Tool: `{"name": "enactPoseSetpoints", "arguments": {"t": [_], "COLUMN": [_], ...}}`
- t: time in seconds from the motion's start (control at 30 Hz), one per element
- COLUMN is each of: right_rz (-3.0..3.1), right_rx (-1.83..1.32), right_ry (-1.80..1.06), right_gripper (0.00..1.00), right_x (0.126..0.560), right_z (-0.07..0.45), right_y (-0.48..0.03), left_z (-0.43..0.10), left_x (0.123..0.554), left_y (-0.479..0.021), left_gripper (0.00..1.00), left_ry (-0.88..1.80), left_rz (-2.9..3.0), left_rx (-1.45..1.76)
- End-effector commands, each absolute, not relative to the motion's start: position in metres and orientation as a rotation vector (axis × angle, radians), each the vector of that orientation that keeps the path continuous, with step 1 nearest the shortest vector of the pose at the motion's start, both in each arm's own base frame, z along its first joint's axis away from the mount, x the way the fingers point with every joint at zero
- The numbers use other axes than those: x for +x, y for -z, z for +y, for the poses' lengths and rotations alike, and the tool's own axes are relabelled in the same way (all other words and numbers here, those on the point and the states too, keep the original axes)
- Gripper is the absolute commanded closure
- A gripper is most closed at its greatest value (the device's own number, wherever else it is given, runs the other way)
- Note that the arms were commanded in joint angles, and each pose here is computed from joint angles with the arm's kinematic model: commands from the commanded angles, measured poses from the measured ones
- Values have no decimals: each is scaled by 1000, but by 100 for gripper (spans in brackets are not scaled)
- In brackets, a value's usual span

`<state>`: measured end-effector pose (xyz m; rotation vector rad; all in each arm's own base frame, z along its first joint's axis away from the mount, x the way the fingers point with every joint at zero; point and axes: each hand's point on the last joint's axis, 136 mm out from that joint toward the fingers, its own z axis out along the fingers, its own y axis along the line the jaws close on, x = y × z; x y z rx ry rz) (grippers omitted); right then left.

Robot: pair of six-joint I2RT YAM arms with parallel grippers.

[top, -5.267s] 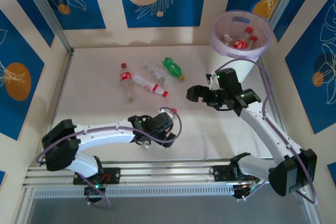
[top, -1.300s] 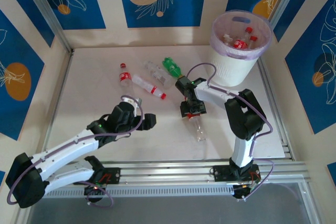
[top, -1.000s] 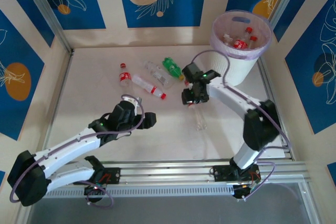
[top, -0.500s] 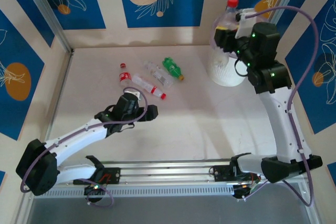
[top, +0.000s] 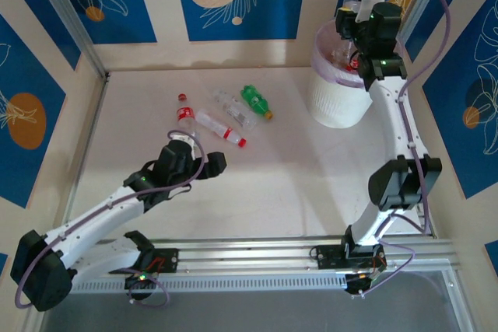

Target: Put the plastic bottles in the bin

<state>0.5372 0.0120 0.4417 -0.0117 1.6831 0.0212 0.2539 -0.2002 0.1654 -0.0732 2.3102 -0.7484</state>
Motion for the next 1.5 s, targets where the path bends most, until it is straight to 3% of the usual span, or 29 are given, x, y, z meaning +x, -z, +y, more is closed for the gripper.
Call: {"name": "enactPoseSetpoints", "arguments": {"t": [0.0,0.37,0.57,0.8,1.07,1.47], "right_rz": [1677,1919,1977,1979,1928,1977], "right_rx": [0,54,65,50,15,-52], "right_ry": [3,-33,-37,-10,-7,-309], "right_gripper": [52,46,25,4,1,1], "right_x": [543,557,553,539,491,368], "right_z": [3,-1,-3,-5,5,69], "right_y": [-446,-335,-317,-347,-405,-411], "left_z": [-186,-186,-174,-149,-126,-111], "left_x": [253,265,286,327,380,411], "left_y": [-155,-154,-159,-160,-140,-85], "left_gripper": [8,8,7,0,0,1], "left_ry": [692,651,586,483,318,131], "left_rz": [2335,2363,2373,2401,2462,2564], "left_rx": [-131,-97,-89,-129,-211,-286]}}
